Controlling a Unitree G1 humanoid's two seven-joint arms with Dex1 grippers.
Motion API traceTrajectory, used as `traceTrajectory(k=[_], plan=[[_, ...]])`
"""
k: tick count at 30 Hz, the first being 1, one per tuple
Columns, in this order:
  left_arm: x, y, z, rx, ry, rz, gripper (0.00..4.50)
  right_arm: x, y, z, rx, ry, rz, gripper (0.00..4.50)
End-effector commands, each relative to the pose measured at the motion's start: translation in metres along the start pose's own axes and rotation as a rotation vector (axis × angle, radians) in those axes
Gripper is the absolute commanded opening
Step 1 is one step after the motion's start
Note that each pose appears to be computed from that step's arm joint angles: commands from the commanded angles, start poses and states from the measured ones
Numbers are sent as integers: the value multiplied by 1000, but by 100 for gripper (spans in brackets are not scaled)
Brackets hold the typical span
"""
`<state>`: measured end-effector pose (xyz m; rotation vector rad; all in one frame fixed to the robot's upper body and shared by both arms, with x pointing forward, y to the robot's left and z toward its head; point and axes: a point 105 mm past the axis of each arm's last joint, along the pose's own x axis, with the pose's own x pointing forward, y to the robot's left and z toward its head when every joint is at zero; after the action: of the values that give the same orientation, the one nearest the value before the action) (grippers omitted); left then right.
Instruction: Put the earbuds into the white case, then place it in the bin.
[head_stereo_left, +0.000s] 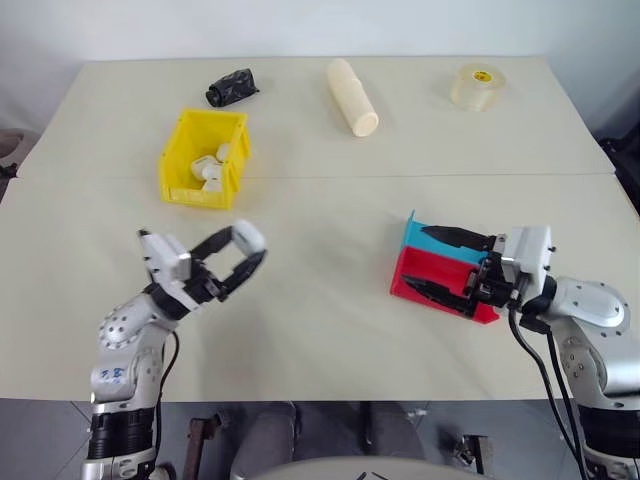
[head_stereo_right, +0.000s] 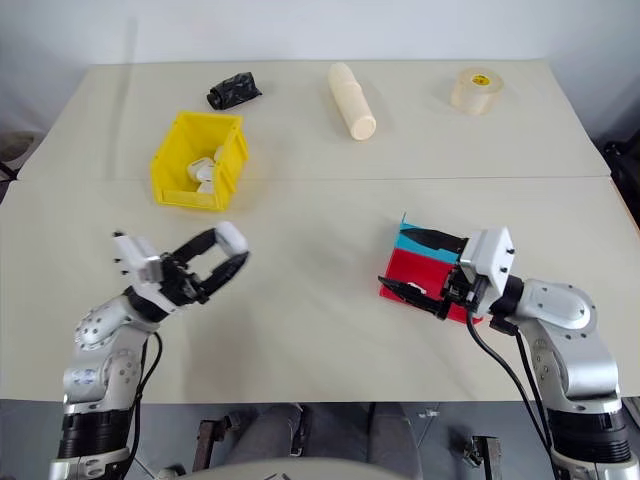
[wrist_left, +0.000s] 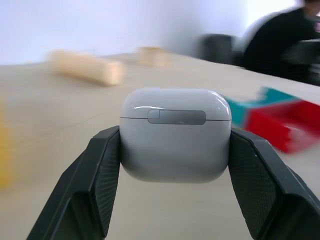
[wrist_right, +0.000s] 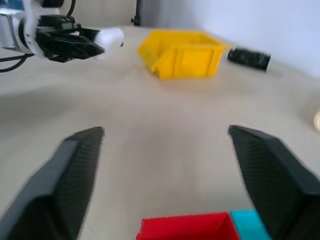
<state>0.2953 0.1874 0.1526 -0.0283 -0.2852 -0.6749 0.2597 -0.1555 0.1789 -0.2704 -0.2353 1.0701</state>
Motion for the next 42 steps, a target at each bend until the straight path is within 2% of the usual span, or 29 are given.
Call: traceTrajectory(k=[1,4,6,12,17,20,22,25,26,29,33,35,38,42], plan=[[-5,23,17,-4,-78,181,280,-3,0,18,-12,-95,-24,448],[-2,42,18,7,-92,314,280,-3,-1,22,27,-149,-64,448],[10,57,24,-3,-127,380,280,-2,-3,20,30,-163,-110,448],[51,95,38,53,-120,489,280,3,2,10,57,-147,-130,448],[78,123,37,95,-27,552,280,8,4,10,50,-142,-134,448],[84,135,35,100,6,600,280,10,6,11,44,-141,-133,448],[87,137,37,95,0,605,352,11,8,12,40,-142,-136,450],[90,133,36,69,6,560,441,11,9,13,37,-143,-144,450],[90,128,34,61,15,519,449,11,10,13,37,-143,-145,450],[90,122,33,61,24,463,449,10,11,13,37,-142,-146,450],[71,89,44,105,16,164,449,4,9,7,44,-108,-130,450],[59,73,43,146,56,46,449,0,10,5,52,-88,-110,450],[23,69,25,195,233,-57,449,-10,12,-2,82,-28,-43,450],[-15,43,23,238,303,-265,449,-24,4,-8,76,33,-7,450]])
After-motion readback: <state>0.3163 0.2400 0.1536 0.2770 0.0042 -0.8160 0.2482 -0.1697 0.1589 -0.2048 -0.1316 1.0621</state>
